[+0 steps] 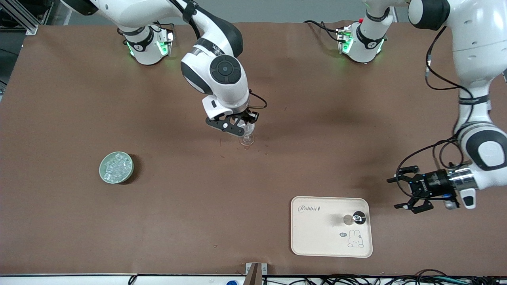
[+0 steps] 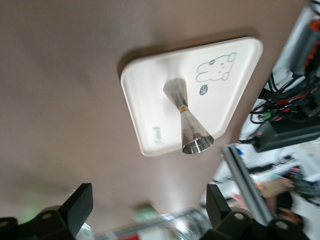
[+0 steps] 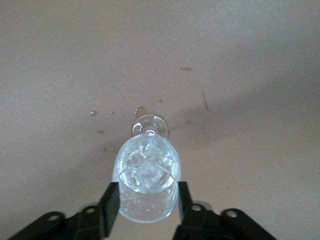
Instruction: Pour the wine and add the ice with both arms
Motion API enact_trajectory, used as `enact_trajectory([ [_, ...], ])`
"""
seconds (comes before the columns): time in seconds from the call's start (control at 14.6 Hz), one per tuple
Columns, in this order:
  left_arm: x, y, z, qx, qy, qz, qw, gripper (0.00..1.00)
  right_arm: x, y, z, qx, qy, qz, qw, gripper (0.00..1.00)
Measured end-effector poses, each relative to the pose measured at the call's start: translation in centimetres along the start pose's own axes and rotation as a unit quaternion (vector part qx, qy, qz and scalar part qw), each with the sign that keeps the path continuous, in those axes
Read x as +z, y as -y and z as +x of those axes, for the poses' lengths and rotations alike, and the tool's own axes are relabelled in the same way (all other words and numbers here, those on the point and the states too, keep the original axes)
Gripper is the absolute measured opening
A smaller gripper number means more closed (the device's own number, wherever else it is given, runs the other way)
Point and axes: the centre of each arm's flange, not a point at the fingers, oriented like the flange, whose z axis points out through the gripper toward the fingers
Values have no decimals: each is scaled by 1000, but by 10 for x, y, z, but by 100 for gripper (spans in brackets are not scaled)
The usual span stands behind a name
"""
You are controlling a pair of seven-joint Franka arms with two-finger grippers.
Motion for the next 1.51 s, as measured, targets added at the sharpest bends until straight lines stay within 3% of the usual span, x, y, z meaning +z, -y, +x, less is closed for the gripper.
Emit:
enact_trajectory([
  [0.07, -12, -12, -11, 22, -17, 4, 1000, 100, 0, 0, 0, 0, 0, 0, 1000, 68],
  [0.21, -29, -26, -22, 44, -35, -6, 998, 100, 0, 0, 0, 0, 0, 0, 1000, 73],
  [0.34, -55, -34, -28, 58, -51, -20, 997, 100, -3, 0, 2, 2, -2, 3, 1000, 92],
  [0.41, -68, -37, -37, 79, -69, -12, 994, 100, -8, 0, 5, 4, -5, 7, 1000, 100],
  [0.55, -81, -43, -74, 166, -117, 41, 978, 100, -36, -8, 17, 5, -25, 18, 1000, 100],
  [0.69, -79, -52, -132, 279, -159, 105, 941, 100, -86, -34, 37, -7, -53, 20, 998, 100],
  [0.82, -70, -55, -194, 388, -181, 169, 888, 100, -144, -77, 57, -13, -81, 6, 997, 100],
  [1.03, -66, -45, -259, 476, -196, 231, 826, 100, -204, -151, 94, -10, -108, -37, 993, 100],
  [1.17, -73, -30, -292, 510, -199, 249, 799, 100, -229, -202, 126, -14, -122, -54, 991, 100],
  [1.37, -85, 6, -338, 541, -204, 265, 772, 100, -253, -278, 174, -35, -127, -67, 989, 100],
  [1.51, -88, 30, -365, 554, -208, 272, 759, 100, -265, -333, 200, -56, -117, -59, 990, 100],
])
